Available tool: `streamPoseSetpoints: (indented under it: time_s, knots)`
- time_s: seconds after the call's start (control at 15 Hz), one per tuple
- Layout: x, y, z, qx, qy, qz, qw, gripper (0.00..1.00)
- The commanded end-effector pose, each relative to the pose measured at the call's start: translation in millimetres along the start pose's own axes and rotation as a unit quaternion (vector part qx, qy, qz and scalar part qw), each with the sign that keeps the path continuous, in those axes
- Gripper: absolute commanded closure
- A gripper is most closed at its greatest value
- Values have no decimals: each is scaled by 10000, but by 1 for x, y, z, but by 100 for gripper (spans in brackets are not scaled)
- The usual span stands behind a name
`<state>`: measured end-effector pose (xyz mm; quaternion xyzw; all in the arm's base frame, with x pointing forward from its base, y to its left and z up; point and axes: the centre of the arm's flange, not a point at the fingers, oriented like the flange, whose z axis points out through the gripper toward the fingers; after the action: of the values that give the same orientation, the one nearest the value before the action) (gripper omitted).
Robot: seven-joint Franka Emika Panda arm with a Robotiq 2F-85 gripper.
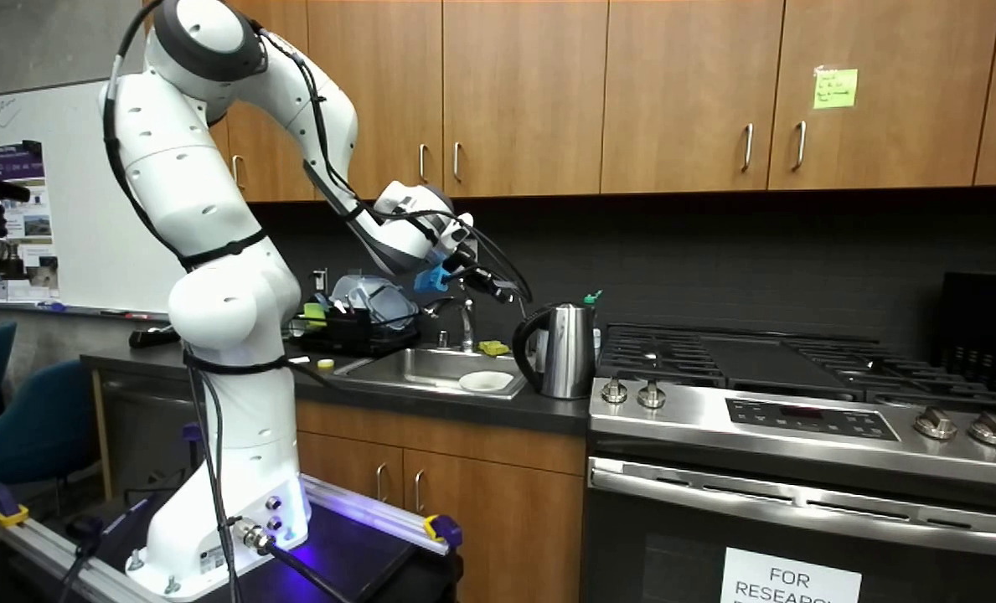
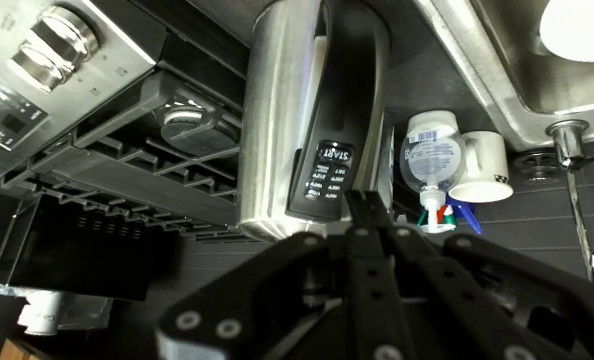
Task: Press the button on the grey kettle
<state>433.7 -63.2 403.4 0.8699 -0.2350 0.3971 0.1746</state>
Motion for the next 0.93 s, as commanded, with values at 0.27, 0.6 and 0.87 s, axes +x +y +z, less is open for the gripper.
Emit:
streamPoseSetpoints:
  time_s: [0.27, 0.6, 0.87]
  knots:
    - [4, -11, 47, 149, -71, 88, 9998, 100]
    - [3, -10, 59, 65, -176, 108, 9998, 100]
    - [-5, 5, 69, -186, -378, 197, 9989, 100]
